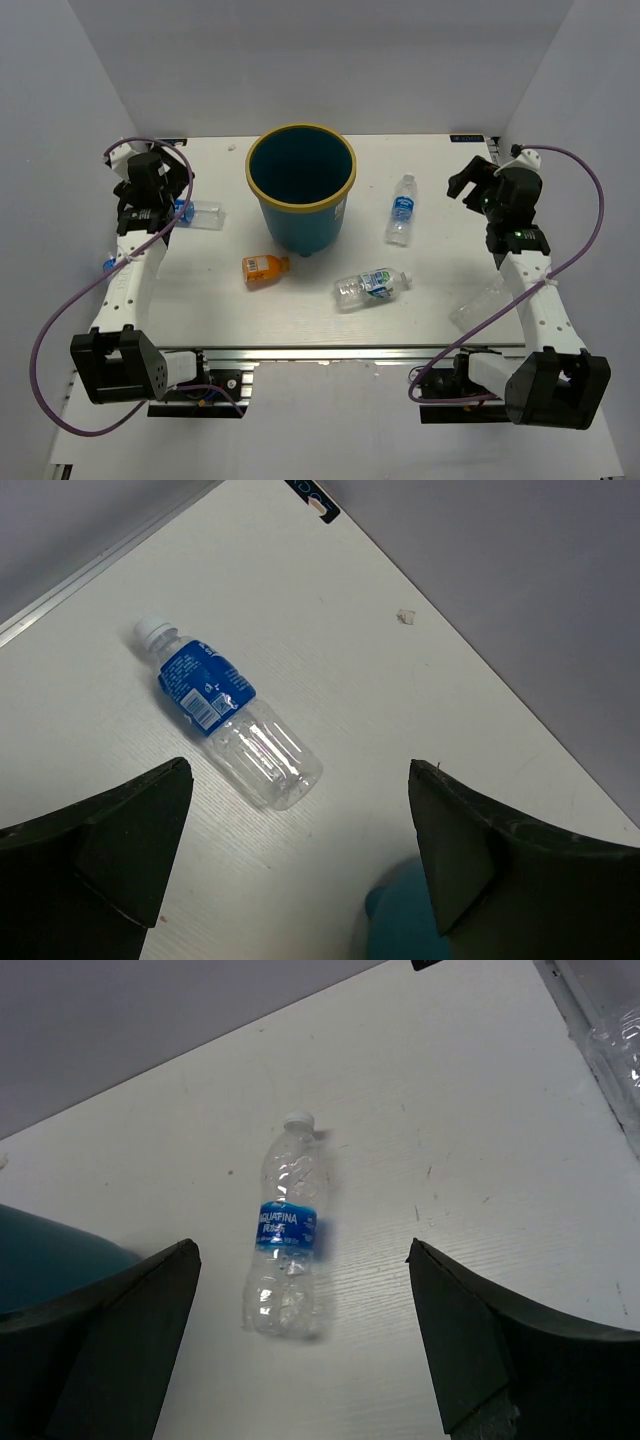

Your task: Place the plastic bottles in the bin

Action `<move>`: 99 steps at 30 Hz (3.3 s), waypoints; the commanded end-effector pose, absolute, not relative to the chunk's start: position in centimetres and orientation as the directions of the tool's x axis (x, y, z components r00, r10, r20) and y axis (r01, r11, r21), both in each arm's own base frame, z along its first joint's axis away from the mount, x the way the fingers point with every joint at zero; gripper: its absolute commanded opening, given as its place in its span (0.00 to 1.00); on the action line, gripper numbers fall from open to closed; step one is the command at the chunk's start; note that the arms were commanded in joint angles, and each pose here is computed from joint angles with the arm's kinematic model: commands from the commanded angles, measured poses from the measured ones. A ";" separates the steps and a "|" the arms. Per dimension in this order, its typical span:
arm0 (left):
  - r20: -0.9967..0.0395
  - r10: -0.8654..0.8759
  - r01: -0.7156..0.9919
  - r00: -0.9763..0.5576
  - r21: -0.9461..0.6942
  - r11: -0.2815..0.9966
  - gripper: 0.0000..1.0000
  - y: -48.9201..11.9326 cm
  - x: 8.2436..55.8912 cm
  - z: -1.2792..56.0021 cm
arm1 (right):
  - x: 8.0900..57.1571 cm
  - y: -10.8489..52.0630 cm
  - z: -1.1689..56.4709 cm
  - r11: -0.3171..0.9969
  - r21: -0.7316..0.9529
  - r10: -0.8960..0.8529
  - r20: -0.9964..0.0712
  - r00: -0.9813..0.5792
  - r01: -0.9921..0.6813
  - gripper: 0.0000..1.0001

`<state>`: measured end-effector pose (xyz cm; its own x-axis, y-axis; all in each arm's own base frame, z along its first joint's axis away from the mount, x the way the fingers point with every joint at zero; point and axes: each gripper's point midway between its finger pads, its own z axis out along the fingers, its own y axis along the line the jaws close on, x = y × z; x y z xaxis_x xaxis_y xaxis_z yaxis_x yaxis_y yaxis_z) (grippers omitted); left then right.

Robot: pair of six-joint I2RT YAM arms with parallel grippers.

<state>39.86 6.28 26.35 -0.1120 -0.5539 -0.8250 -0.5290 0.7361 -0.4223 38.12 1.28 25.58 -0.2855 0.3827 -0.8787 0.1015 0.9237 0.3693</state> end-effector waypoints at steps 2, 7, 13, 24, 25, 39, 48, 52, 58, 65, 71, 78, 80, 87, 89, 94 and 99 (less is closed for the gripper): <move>-0.822 -0.566 -0.522 -0.062 -0.456 0.721 0.98 6.3 39.4 28.1 | 38.9 -0.1 27.6 0.953 0.279 0.300 -0.924 -0.238 0.118 0.89; -0.804 -0.587 -0.524 -0.091 -0.463 0.715 0.98 5.9 39.7 26.0 | 42.4 -5.7 25.6 0.931 0.086 0.209 -0.923 -0.324 0.354 0.89; -0.794 -0.595 -0.567 -0.121 -0.437 0.699 0.98 6.2 39.4 23.6 | 47.7 -12.4 20.2 0.882 -0.218 0.081 -0.804 -0.589 0.418 0.89; -0.770 -0.601 -0.610 -0.214 -0.375 0.698 0.98 6.1 39.5 20.0 | 49.1 -22.6 10.7 0.728 -0.488 0.089 -0.630 -0.772 0.482 0.89; -0.769 -0.602 -0.607 -0.217 -0.376 0.700 0.98 6.0 39.4 19.9 | 49.1 -22.8 10.4 0.721 -0.496 0.089 -0.627 -0.774 0.484 0.89; -0.816 -0.566 -0.660 -0.118 -0.362 0.659 0.98 8.0 37.6 23.1 | 47.5 -24.9 4.3 0.709 -0.556 0.110 -0.522 -0.846 0.435 0.86; -0.824 -0.564 -0.663 -0.062 -0.389 0.640 0.98 8.4 36.7 24.6 | 48.0 -23.7 5.4 0.761 -0.457 0.141 -0.576 -0.805 0.460 0.24; -0.815 -0.578 -0.646 -0.049 -0.415 0.640 0.98 8.0 36.5 24.6 | 49.3 -23.0 9.6 0.783 -0.391 0.137 -0.650 -0.747 0.484 0.00; -0.810 -0.584 -0.662 -0.041 -0.416 0.624 0.98 8.2 36.0 23.7 | 51.3 -18.1 19.8 0.915 -0.140 0.112 -0.811 -0.574 0.377 0.00; -0.811 -0.582 -0.691 -0.057 -0.388 0.609 0.98 8.5 35.8 22.5 | 50.1 -1.1 32.6 0.934 0.211 0.096 -0.926 -0.365 -0.289 0.00; -0.813 -0.577 -0.726 -0.076 -0.352 0.591 0.98 9.0 35.1 21.4 | 46.8 15.7 41.8 0.744 0.121 0.027 -0.988 -0.151 -0.657 0.00; -0.799 -0.598 -0.749 -0.060 -0.360 0.556 0.98 9.2 34.3 20.2 | 42.1 29.8 47.4 0.396 0.097 0.151 -0.988 -0.040 -0.913 0.00; -0.788 -0.612 -0.747 -0.066 -0.368 0.554 0.98 8.8 34.3 19.8 | 41.9 33.7 46.3 0.339 0.122 0.157 -0.985 -0.072 -0.933 0.00; -0.689 -0.696 -0.675 -0.205 -0.415 0.610 0.98 5.2 34.1 16.4 | 42.1 37.2 43.6 0.277 0.187 0.104 -0.981 -0.164 -0.943 0.38; -0.644 -0.720 -0.624 -0.257 -0.459 0.633 0.98 3.4 34.0 15.5 | 41.5 36.9 43.5 0.283 0.179 0.099 -0.983 -0.157 -0.942 0.56; -0.557 -0.739 -0.493 -0.378 -0.555 0.670 0.98 -0.6 32.8 13.4 | 39.1 35.6 44.1 0.275 0.146 0.069 -0.989 -0.132 -0.950 0.89; -0.419 -0.754 -0.391 -0.506 -0.667 0.634 0.98 -5.8 31.2 10.1 | 37.8 33.9 40.1 0.350 0.206 0.012 -0.976 -0.216 -0.914 0.89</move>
<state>31.12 -1.69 9.45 -0.4348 -0.7520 -0.4954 -0.5223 0.6588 -0.5415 39.84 35.16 39.17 -0.2487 0.0156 -0.9685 -0.9118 0.3335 0.2395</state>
